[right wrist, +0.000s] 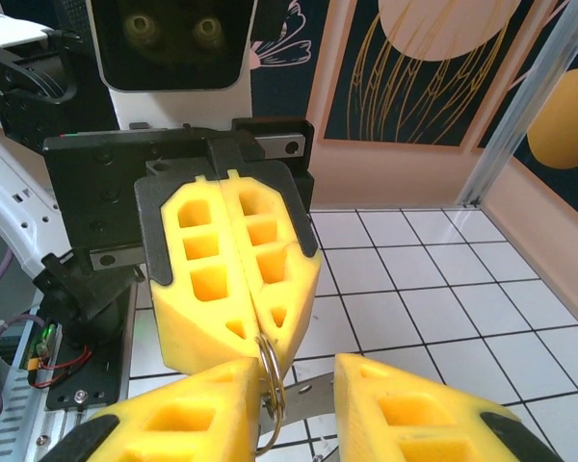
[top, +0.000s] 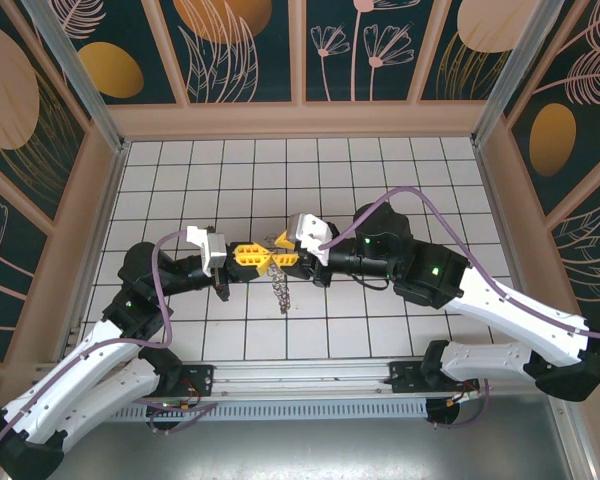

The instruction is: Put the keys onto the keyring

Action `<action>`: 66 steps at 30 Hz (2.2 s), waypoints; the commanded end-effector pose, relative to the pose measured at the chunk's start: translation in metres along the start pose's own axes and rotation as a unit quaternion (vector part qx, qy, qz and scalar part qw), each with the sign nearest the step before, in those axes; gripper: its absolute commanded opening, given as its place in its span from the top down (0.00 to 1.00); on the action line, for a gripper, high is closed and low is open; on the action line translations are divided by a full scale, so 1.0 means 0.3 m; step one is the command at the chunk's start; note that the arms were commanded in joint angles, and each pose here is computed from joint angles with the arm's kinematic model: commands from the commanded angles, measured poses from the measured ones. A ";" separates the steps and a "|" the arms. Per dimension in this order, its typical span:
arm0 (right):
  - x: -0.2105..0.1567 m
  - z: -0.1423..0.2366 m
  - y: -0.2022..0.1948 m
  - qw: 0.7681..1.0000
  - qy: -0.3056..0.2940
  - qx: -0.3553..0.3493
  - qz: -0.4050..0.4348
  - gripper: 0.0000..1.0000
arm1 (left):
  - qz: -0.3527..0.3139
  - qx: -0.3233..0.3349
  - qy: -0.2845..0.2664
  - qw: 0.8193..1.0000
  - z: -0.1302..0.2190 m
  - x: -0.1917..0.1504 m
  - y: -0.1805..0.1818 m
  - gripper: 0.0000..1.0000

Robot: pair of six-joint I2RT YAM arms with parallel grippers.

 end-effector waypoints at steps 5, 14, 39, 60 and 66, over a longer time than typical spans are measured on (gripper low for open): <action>0.001 0.022 -0.015 1.000 -0.001 -0.021 -0.007 0.74 | -0.035 0.001 -0.019 0.999 0.009 0.061 -0.014 1.00; -0.010 0.027 -0.010 1.000 0.002 -0.019 -0.013 0.75 | -0.041 0.004 -0.019 0.999 0.015 0.072 -0.017 1.00; -0.069 -0.032 0.020 0.999 0.033 0.026 -0.021 0.80 | -0.046 -0.023 -0.032 0.998 0.018 0.101 -0.048 1.00; -0.096 -0.041 -0.066 0.993 0.110 -0.032 0.034 1.00 | -0.063 0.057 0.128 0.988 0.004 -0.001 0.061 0.90; -0.107 -0.081 -0.068 0.990 0.136 -0.027 0.039 1.00 | -0.061 0.056 0.149 0.985 -0.010 -0.024 0.078 0.90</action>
Point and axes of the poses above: each hand's point on the last joint's axis, 136 mm out from that joint toward the fingers, its own z axis back along the fingers, its own y axis along the line the jaws close on, x = y × z, the point moved 3 cm from there along z, back along the fingers, and after that the axes turned 1 degree about -z, right-handed, at the moved point
